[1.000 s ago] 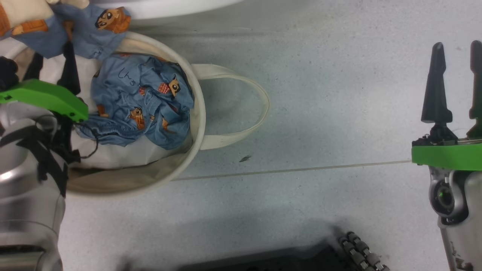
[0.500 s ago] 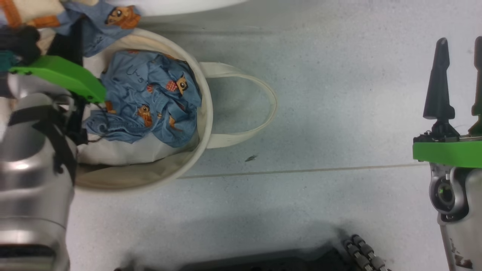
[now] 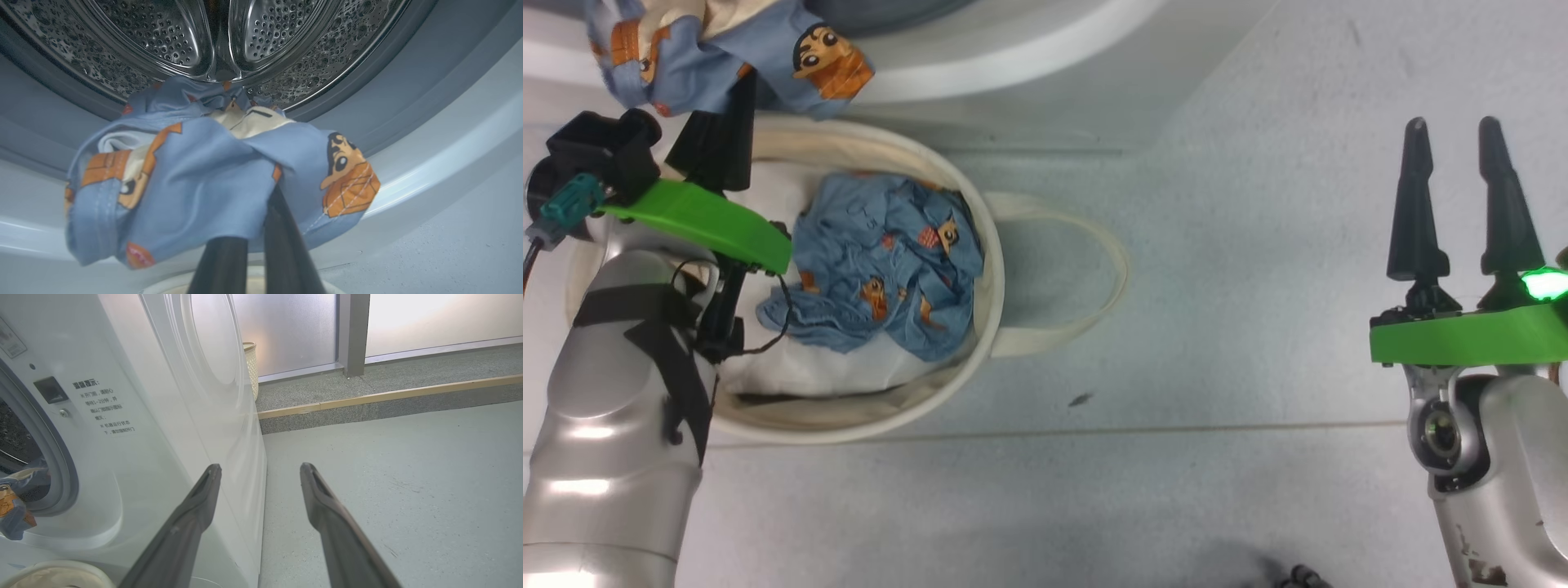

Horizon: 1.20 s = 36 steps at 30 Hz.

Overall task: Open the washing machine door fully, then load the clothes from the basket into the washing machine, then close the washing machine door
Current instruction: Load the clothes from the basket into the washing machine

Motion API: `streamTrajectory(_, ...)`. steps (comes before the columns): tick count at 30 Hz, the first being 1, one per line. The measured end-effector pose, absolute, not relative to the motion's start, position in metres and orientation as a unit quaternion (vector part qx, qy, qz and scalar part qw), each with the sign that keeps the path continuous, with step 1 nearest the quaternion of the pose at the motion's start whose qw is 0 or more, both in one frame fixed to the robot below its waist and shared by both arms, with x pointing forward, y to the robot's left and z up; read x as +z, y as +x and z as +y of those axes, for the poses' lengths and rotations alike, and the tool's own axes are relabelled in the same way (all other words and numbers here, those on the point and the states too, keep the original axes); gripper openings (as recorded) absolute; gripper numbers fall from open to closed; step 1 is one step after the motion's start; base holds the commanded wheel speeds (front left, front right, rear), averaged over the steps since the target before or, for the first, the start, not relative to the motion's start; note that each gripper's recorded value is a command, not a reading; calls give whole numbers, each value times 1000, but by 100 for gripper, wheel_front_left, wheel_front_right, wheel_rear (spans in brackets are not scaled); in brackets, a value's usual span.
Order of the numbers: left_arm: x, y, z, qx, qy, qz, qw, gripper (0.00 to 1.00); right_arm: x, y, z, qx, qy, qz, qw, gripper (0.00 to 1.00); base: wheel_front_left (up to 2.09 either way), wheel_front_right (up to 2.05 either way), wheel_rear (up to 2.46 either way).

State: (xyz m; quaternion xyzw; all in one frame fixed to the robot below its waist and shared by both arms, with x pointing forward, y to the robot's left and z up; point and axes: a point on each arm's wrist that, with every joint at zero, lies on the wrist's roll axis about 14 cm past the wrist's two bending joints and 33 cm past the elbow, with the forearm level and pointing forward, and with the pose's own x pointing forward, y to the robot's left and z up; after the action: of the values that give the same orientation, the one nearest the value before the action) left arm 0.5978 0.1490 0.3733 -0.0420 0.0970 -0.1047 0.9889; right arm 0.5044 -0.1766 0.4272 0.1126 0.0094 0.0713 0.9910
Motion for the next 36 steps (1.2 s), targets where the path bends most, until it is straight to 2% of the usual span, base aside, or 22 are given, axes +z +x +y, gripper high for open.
streamTrajectory(7,390,608,156,-105,-15,98,989,0,448,497,-182,66,113,-9,991,100,0,0,0)
streamTrajectory(14,387,664,156,-99,-3,101,990,0,426,497,-197,45,104,14,993,100,0,0,0)
streamTrajectory(22,381,712,125,-129,15,87,988,0,403,494,-216,16,87,36,995,100,0,0,0)
streamTrajectory(29,487,754,103,-138,2,-115,984,0,380,493,-223,4,78,58,995,100,0,0,0)
streamTrajectory(30,481,755,104,-135,1,-109,985,0,379,492,-224,2,77,60,995,100,0,0,0)
streamTrajectory(34,391,736,118,-118,9,25,993,0,384,492,-224,3,78,55,995,100,0,0,0)
streamTrajectory(36,370,729,123,-113,12,60,992,0,386,491,-224,3,77,53,996,100,0,0,0)
